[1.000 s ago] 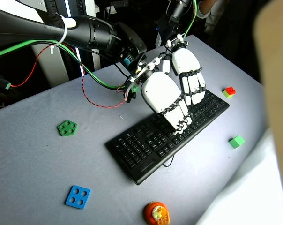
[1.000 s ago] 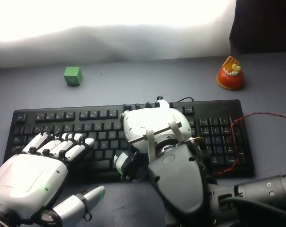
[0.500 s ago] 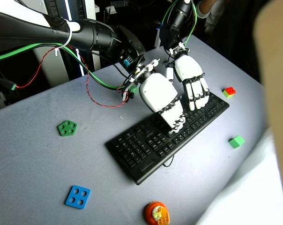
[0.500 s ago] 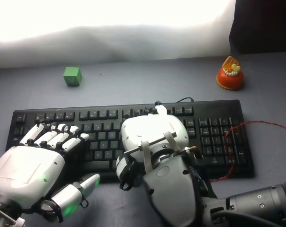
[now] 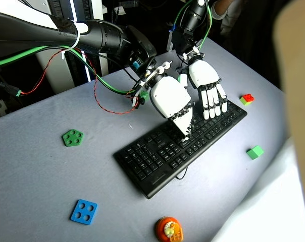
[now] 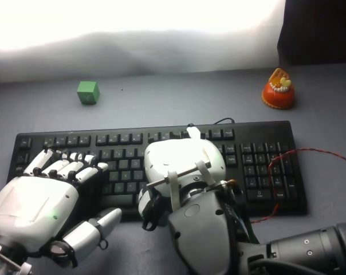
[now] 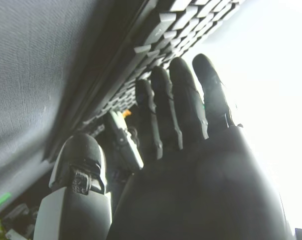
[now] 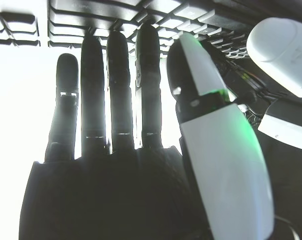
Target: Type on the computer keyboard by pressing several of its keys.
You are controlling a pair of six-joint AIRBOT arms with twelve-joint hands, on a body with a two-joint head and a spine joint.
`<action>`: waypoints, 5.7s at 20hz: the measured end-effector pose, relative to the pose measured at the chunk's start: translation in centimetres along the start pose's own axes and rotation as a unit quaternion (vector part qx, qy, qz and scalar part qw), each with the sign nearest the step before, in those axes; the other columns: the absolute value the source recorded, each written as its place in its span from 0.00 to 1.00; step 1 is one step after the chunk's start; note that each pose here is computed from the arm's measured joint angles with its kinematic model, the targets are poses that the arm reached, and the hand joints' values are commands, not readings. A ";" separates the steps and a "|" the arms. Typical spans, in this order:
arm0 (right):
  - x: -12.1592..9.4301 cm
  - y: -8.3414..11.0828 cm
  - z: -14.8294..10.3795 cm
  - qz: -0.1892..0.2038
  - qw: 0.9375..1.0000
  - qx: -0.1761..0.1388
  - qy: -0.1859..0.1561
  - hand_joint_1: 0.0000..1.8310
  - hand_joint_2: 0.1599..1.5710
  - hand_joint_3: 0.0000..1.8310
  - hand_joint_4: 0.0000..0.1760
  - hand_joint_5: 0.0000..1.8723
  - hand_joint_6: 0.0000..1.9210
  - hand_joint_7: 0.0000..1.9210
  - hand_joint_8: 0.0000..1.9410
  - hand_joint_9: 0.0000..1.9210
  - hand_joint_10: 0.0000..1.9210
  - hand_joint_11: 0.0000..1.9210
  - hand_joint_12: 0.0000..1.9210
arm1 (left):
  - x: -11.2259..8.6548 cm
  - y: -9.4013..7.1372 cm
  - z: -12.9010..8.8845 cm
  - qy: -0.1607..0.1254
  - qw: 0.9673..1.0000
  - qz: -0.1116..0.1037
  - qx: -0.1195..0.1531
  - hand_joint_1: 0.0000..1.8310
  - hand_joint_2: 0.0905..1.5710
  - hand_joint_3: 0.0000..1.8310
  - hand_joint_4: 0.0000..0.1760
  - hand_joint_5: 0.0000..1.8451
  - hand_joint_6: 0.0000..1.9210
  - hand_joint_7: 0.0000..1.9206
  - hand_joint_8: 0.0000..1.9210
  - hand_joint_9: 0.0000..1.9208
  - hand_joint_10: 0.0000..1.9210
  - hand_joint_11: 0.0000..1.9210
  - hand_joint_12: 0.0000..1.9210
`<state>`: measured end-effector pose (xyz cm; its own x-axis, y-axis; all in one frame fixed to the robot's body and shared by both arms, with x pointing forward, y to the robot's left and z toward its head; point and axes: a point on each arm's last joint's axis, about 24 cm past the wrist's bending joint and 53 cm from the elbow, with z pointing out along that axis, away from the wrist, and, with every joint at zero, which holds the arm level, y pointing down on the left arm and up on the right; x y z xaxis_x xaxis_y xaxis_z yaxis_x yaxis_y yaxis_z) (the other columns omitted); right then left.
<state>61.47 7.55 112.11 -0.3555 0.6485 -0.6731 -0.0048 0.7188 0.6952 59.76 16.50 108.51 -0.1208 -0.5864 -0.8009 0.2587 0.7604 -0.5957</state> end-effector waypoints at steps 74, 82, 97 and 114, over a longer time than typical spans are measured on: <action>-10.5 2.6 -3.5 -0.005 0.995 -0.098 0.018 0.37 0.83 0.00 0.00 0.28 0.01 0.28 0.00 0.26 0.01 0.00 0.73 | -2.0 -1.8 0.6 -0.075 0.993 0.076 0.046 0.68 0.73 0.00 0.26 0.02 0.00 0.04 0.00 0.10 0.00 0.00 0.37; -10.6 2.8 -3.5 -0.003 0.995 -0.101 0.020 0.37 0.84 0.00 0.00 0.27 0.00 0.27 0.00 0.27 0.01 0.00 0.73 | -1.4 -1.7 0.8 -0.060 0.996 0.053 0.045 0.00 0.73 0.00 0.22 0.13 0.02 0.15 0.01 0.15 0.02 0.00 0.51; -11.4 2.7 -3.5 -0.004 0.994 -0.102 0.028 0.32 0.80 0.00 0.00 0.44 0.06 0.50 0.03 0.40 0.22 0.06 0.80 | -6.5 -5.2 1.6 0.037 0.999 0.017 0.002 0.00 0.81 0.00 0.00 0.34 0.03 0.38 0.06 0.23 0.37 0.00 0.84; -11.7 3.0 -3.5 -0.010 0.994 -0.106 0.024 0.01 0.95 0.00 1.00 0.68 1.00 0.74 1.00 0.78 1.00 0.79 1.00 | -8.3 -10.4 1.9 0.072 0.996 -0.016 0.039 0.25 0.90 0.00 0.00 0.52 0.97 0.58 0.97 0.60 1.00 0.58 1.00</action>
<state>62.32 1.20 122.96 -0.3972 0.6188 -0.6778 -0.2066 0.6593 0.7229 59.86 12.96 121.50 -0.2655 -0.5586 -0.7858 0.3256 0.7152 -0.6185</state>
